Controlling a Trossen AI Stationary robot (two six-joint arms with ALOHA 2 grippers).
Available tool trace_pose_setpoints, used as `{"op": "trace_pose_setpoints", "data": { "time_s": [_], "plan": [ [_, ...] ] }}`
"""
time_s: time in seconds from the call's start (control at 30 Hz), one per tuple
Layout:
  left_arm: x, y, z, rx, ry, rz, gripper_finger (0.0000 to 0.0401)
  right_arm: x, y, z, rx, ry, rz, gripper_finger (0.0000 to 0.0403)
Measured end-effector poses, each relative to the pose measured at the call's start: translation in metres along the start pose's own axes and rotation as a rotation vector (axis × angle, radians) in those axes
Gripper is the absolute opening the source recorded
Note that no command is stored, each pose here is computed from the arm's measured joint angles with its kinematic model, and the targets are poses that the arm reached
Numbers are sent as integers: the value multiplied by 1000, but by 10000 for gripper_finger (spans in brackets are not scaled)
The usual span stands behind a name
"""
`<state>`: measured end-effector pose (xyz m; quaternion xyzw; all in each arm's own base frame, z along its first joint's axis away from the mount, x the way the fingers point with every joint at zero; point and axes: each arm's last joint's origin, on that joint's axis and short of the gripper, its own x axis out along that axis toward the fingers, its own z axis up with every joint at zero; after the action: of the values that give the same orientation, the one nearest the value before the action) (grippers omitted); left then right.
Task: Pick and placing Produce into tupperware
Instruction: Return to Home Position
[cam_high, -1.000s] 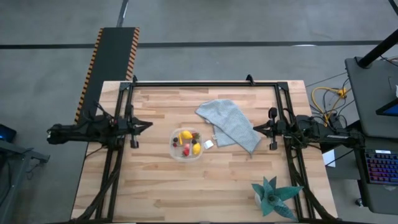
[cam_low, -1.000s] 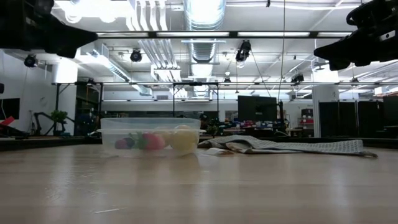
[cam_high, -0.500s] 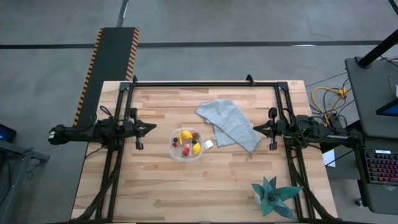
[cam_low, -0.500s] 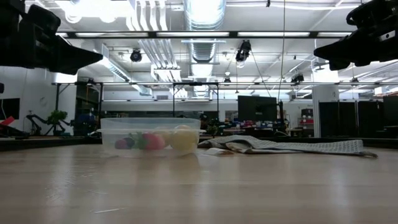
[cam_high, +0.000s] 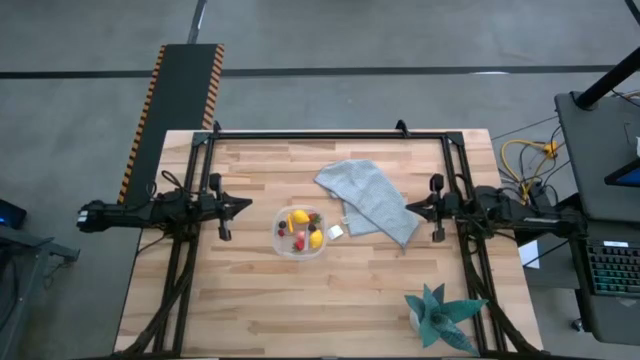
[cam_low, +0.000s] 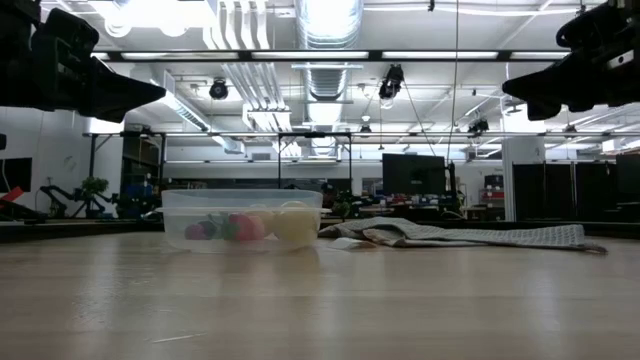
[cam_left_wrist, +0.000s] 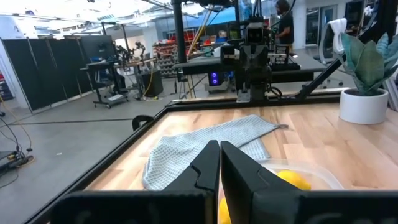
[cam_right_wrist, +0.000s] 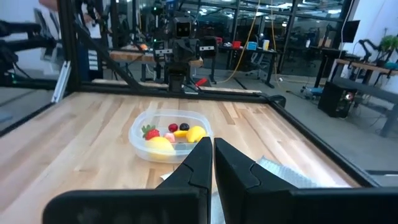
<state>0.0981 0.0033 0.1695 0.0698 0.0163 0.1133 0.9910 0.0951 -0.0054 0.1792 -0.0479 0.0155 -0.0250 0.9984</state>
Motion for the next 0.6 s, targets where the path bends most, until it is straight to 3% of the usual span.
{"op": "trace_pose_setpoints", "data": {
  "time_s": [0.13,0.6],
  "plan": [
    [0,0,0,1,5,0,0,4,1,-14,2,-14,-1,9],
    [2,-2,-3,10,30,-37,0,5,2,-11,-6,-44,29,9]
  ]
}}
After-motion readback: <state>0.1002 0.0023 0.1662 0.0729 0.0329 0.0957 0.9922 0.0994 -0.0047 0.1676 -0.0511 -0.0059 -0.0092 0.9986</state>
